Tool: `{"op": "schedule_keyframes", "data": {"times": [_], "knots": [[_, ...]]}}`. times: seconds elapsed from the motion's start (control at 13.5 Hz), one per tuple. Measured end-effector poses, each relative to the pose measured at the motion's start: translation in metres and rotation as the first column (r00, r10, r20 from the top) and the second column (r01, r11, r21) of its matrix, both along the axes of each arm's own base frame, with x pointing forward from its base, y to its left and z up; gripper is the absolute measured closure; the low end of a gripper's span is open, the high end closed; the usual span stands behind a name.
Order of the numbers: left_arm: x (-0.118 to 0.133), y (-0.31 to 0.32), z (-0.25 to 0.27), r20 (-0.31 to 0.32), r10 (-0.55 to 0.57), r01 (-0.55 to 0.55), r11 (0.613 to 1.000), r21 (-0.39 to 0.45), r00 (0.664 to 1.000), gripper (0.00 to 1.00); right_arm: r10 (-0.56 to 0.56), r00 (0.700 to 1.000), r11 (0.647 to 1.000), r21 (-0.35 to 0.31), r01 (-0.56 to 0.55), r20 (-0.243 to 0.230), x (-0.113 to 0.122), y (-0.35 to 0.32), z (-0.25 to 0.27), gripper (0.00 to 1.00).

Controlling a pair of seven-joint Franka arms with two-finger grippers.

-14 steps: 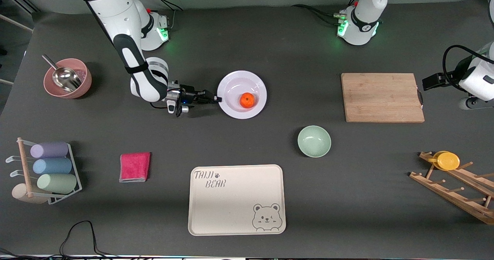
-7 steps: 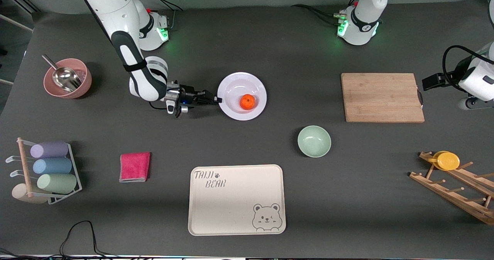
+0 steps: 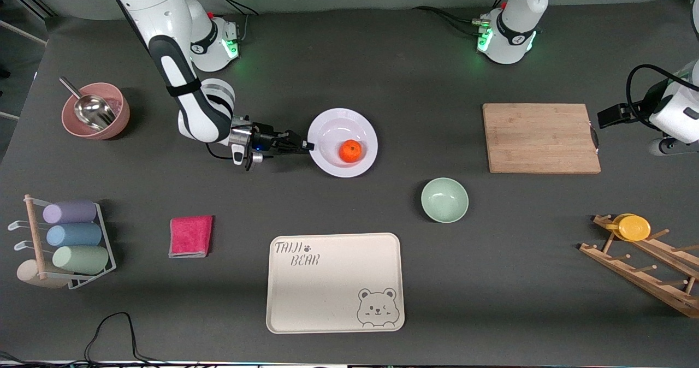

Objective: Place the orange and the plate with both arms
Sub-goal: 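Grasp the rim of the white plate with the right gripper, then slide the plate with the right gripper onto the bear placemat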

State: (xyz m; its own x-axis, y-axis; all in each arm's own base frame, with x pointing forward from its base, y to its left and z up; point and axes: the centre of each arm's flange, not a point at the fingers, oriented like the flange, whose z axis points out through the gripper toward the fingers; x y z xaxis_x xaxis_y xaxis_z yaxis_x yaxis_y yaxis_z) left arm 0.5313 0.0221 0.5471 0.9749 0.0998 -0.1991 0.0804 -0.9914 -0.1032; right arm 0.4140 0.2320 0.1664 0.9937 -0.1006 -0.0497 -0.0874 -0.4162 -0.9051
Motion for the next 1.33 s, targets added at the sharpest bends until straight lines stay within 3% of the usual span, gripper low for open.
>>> {"op": "schedule_keyframes", "data": {"times": [0.22,0.37,0.67,1.33], "knots": [[0.0,0.0,0.0,-0.001,0.001,-0.001,1.0,0.0,1.0,0.0,-0.008,1.0,1.0,0.002,0.008,0.017,0.018,-0.004,0.017,0.95],[0.0,0.001,-0.001,-0.002,0.001,-0.001,1.0,0.0,1.0,0.0,-0.021,0.999,1.0,-0.002,0.021,0.028,0.046,-0.015,0.033,0.95],[0.0,0.001,-0.002,-0.003,0.001,-0.001,1.0,0.0,1.0,0.0,-0.049,0.998,0.997,0.065,0.046,0.042,0.101,-0.02,0.068,0.95],[0.0,0.001,-0.004,-0.013,0.003,-0.003,1.0,0.0,1.0,0.0,-0.079,0.996,0.987,0.146,0.072,0.044,0.263,-0.035,0.119,0.95]]}}
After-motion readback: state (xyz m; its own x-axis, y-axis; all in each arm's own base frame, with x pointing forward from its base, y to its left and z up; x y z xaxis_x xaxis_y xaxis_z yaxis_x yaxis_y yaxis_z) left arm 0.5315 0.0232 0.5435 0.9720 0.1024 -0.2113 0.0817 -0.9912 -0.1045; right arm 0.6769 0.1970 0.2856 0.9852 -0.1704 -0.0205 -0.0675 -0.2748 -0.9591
